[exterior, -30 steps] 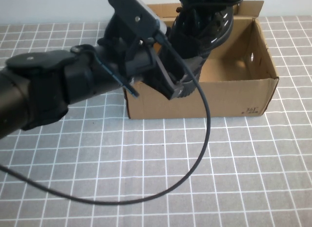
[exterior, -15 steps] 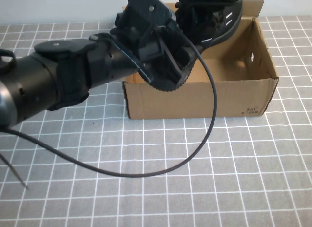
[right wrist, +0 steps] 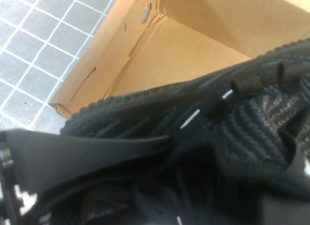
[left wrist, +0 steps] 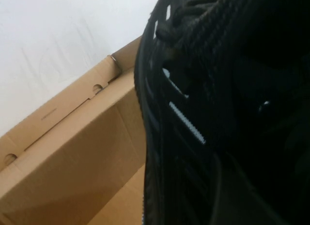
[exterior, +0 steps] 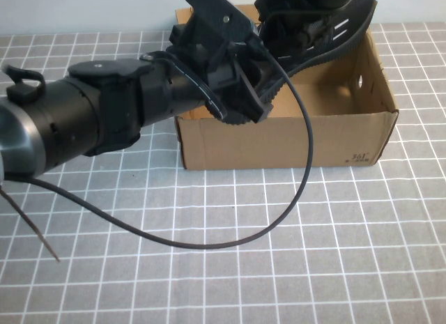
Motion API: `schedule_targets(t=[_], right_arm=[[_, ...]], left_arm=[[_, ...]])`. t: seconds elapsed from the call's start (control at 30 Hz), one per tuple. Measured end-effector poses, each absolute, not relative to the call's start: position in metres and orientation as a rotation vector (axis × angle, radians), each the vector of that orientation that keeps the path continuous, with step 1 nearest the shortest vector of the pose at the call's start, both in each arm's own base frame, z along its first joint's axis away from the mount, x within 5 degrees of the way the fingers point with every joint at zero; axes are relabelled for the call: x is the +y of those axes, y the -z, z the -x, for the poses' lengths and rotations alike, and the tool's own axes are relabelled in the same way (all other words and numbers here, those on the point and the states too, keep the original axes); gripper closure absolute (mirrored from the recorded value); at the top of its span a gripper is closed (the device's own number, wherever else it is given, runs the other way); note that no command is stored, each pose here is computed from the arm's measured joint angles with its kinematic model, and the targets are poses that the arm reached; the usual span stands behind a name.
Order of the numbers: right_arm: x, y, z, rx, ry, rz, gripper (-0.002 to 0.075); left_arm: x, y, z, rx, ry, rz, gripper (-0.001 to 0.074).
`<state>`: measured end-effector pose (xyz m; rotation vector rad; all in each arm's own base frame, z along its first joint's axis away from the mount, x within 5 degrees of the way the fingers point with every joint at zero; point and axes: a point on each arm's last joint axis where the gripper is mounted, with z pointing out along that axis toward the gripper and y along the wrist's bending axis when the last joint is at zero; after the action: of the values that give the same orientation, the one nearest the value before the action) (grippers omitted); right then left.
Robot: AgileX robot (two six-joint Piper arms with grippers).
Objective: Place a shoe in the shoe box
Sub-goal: Hand over the shoe, then place the shoe in the shoe box
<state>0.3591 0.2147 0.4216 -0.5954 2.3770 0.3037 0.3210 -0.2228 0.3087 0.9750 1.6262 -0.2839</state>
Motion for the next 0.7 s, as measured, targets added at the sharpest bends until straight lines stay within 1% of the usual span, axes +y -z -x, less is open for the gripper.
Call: schedule_targets(t=[0.23, 0.5, 0.57, 0.63, 0.7], right_arm=[[0.216, -0.421, -0.359, 2.385, -0.320, 0.598, 0.0733], [0.214, -0.420, -0.360, 2.389, -0.305, 0.596, 0.0726], [0.215, -0.420, -0.360, 2.391, -0.316, 0.595, 0.0696], [0.215, -0.424, -0.357, 2.380, -0.330, 0.595, 0.0638], [0.215, -0.426, -0.356, 2.374, -0.332, 0.597, 0.0555]], left_arm=[[-0.223, -0.305, -0.324, 1.625, 0.240, -0.996, 0.0608], [-0.226, -0.303, -0.331, 1.609, 0.207, -1.018, 0.0612], [-0.227, -0.303, -0.335, 1.604, 0.179, -1.022, 0.0620], [-0.227, -0.301, -0.339, 1.609, 0.141, -1.028, 0.0659], [-0.226, -0.298, -0.342, 1.622, 0.112, -1.023, 0.0671]])
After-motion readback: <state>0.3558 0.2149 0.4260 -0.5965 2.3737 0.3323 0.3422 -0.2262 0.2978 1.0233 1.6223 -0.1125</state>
